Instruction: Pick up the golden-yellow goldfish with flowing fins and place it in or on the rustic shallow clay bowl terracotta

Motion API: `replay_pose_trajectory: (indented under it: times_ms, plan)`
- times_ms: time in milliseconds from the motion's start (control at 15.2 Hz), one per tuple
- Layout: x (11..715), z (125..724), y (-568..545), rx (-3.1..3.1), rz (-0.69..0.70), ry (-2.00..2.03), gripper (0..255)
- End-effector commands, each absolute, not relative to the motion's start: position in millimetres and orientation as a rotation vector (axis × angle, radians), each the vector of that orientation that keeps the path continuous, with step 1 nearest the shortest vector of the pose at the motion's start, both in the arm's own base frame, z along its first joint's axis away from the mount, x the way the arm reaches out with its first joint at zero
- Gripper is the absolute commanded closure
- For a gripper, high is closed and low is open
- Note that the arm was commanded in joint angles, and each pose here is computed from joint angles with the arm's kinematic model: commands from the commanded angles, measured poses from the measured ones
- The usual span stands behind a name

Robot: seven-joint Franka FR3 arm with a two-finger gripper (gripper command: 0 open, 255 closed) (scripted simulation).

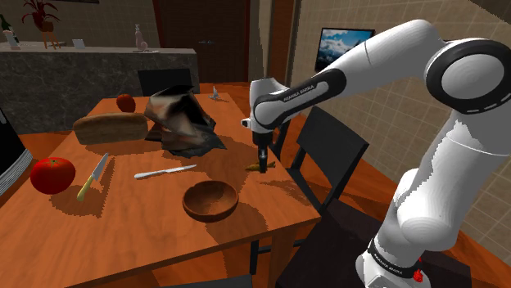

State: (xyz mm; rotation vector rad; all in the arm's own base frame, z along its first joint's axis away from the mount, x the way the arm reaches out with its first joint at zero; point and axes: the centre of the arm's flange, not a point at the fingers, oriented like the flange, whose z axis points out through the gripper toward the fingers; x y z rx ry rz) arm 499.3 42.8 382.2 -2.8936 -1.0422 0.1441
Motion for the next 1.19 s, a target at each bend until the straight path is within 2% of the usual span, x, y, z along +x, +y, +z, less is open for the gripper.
replay_pose_trajectory:
  times_ms: [0,1122]
  plan:
    - [499.3,393.7,43.2,-2.893,0.145,-1.042,255]
    - [499.3,483.4,43.2,-2.893,0.145,-1.042,255]
